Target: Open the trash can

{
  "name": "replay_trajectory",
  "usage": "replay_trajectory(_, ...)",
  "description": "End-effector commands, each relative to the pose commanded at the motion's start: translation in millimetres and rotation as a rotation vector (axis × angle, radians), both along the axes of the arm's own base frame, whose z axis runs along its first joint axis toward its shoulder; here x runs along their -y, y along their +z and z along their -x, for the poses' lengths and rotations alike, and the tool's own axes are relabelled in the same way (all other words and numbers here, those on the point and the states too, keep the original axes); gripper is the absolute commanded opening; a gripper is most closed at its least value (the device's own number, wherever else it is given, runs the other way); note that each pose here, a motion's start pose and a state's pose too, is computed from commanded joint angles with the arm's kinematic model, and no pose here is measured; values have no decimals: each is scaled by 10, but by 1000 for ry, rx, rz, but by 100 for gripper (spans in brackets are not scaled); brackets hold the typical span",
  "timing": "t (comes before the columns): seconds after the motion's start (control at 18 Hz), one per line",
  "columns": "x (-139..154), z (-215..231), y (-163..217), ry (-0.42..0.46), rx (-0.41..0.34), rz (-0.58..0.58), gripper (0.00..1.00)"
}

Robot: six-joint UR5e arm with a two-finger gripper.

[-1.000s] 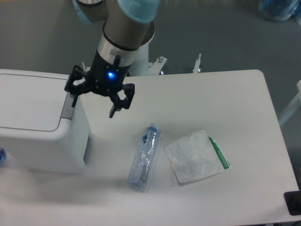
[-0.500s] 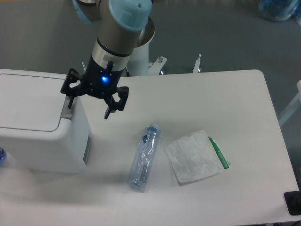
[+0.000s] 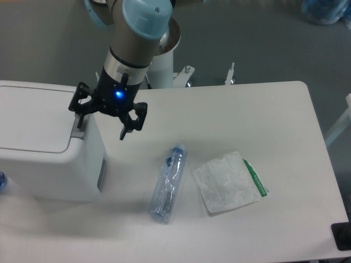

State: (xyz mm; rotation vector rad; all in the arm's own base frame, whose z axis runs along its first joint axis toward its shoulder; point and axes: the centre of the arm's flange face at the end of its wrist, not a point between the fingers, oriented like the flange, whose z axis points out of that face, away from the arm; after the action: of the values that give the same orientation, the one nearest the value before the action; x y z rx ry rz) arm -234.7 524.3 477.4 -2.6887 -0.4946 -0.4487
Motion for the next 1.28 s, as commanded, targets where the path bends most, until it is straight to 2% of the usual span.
replay_trajectory(0.67, -3, 38, -73, 4, -13, 28, 100)
replay_trajectory(1.0, -18, 103, 136, 15, -35, -3, 100)
replay_trajectory(1.28, 64, 443, 359, 56, -77, -38, 100)
